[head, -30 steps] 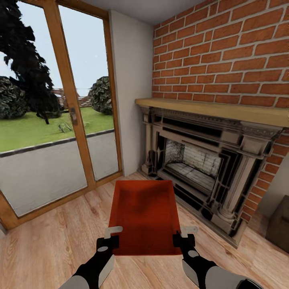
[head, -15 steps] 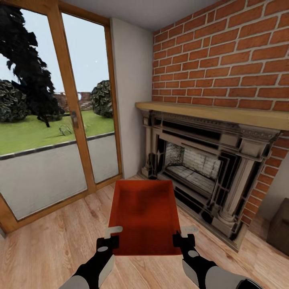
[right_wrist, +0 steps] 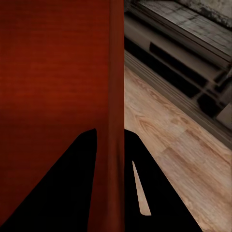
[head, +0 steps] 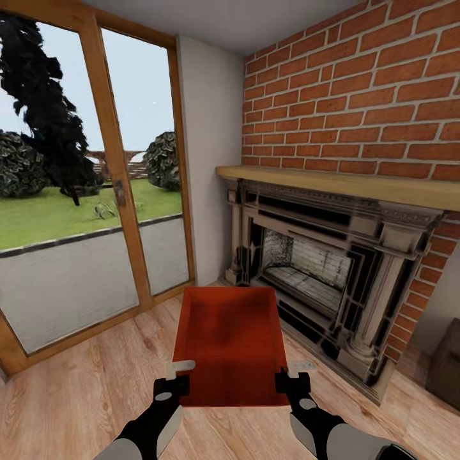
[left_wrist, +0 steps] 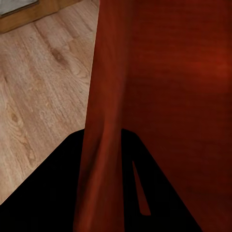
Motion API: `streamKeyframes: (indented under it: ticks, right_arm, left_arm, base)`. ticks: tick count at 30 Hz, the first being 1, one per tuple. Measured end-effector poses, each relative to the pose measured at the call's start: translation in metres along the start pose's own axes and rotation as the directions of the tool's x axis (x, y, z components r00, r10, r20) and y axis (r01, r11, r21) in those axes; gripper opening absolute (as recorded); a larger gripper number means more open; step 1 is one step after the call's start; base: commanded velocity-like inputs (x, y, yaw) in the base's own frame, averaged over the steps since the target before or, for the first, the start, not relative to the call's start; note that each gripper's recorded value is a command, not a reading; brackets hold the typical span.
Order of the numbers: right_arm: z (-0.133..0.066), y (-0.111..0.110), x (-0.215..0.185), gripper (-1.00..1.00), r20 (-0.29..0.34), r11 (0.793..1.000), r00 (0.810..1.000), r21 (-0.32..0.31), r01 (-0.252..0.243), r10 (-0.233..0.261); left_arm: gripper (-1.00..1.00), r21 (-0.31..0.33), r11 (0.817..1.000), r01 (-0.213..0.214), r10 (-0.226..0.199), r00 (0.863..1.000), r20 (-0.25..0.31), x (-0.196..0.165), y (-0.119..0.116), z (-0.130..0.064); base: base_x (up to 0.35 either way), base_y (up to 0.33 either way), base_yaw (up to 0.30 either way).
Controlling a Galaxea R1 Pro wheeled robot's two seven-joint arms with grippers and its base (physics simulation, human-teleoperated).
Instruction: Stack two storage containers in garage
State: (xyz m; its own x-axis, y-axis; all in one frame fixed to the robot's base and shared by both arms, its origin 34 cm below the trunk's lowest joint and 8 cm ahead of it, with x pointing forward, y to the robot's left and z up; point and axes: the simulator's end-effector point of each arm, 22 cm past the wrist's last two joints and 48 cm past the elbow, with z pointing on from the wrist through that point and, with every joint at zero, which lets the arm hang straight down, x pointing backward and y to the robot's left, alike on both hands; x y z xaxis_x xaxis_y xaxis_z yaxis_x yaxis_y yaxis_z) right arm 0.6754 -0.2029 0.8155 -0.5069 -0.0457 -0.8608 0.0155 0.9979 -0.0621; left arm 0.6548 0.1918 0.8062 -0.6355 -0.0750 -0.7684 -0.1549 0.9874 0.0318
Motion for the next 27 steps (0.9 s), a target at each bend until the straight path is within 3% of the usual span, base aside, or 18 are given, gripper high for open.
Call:
streamKeyframes:
  ticks: [27]
  right_arm:
    - [-0.0001, 0.0005, 0.0000, -1.00, 0.000, 1.000, 1.000, 0.001, 0.000, 0.000]
  left_arm:
    - [-1.00, -0.001, 1.000, 0.000, 0.000, 1.000, 0.000, 0.0001, 0.0005, 0.0001]
  base:
    - [0.000, 0.000, 0.000]
